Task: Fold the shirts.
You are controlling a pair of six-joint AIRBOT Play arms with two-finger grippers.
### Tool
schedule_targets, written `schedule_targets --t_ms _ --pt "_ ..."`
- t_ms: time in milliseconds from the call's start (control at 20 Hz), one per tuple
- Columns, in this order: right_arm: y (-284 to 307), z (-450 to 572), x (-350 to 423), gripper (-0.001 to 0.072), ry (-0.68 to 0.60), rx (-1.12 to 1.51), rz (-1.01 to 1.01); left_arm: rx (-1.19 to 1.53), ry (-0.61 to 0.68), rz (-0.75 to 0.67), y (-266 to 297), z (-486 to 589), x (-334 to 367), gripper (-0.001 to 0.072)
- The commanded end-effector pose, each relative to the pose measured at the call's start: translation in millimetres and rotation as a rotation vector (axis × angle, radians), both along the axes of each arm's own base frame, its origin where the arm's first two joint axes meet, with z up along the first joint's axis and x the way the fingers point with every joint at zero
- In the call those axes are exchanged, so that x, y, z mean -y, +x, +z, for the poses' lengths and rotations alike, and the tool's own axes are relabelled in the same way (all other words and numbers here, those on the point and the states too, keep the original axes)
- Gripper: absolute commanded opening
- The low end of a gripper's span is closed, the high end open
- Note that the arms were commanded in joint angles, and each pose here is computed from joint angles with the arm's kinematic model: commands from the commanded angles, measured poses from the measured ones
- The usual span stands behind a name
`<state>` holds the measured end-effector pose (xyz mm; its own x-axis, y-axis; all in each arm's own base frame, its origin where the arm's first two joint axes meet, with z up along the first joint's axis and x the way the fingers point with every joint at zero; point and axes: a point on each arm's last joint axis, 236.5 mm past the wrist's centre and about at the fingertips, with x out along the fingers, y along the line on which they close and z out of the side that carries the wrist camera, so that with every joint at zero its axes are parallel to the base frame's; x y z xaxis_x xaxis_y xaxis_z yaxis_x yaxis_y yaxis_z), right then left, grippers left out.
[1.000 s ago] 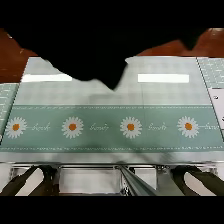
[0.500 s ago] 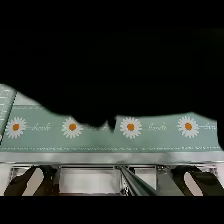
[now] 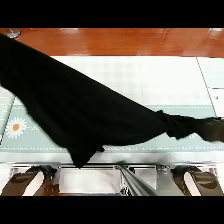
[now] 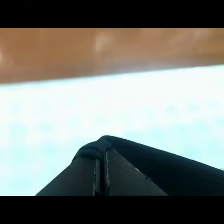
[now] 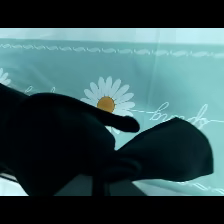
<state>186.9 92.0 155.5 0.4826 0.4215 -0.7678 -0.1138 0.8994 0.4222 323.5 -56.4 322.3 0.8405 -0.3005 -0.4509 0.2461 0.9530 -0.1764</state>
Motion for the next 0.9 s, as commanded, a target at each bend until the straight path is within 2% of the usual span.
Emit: schedule_targets --t_ms 0,350,550,600,650,700,850 --pt "56 -74 4 0.0027 0.065 -0.049 -0.088 -0.125 -0.07 0.065 46 -92 -7 0.0019" --pt "205 -162 26 0.0027 0.086 -0.221 -0.171 -0.197 -0.162 0.101 130 -180 12 0.002" --pt "281 -166 0 0.0029 0.304 -0.264 -0.194 -0.246 -0.282 0.115 150 -205 37 0.0022" --pt "294 -164 -7 0.0163 0.365 -0.267 -0.204 -0.269 -0.287 0.108 151 -214 42 0.0073" --pt "302 -159 -12 0.0546 0.415 -0.275 -0.201 -0.295 -0.28 0.096 149 -222 46 0.0351" --pt "304 -152 -13 0.0621 0.44 -0.281 -0.176 -0.323 -0.272 0.086 145 -228 48 0.0692" --pt "281 -122 28 0.0621 0.413 -0.311 -0.086 -0.549 -0.173 0.067 104 -257 13 0.0705"
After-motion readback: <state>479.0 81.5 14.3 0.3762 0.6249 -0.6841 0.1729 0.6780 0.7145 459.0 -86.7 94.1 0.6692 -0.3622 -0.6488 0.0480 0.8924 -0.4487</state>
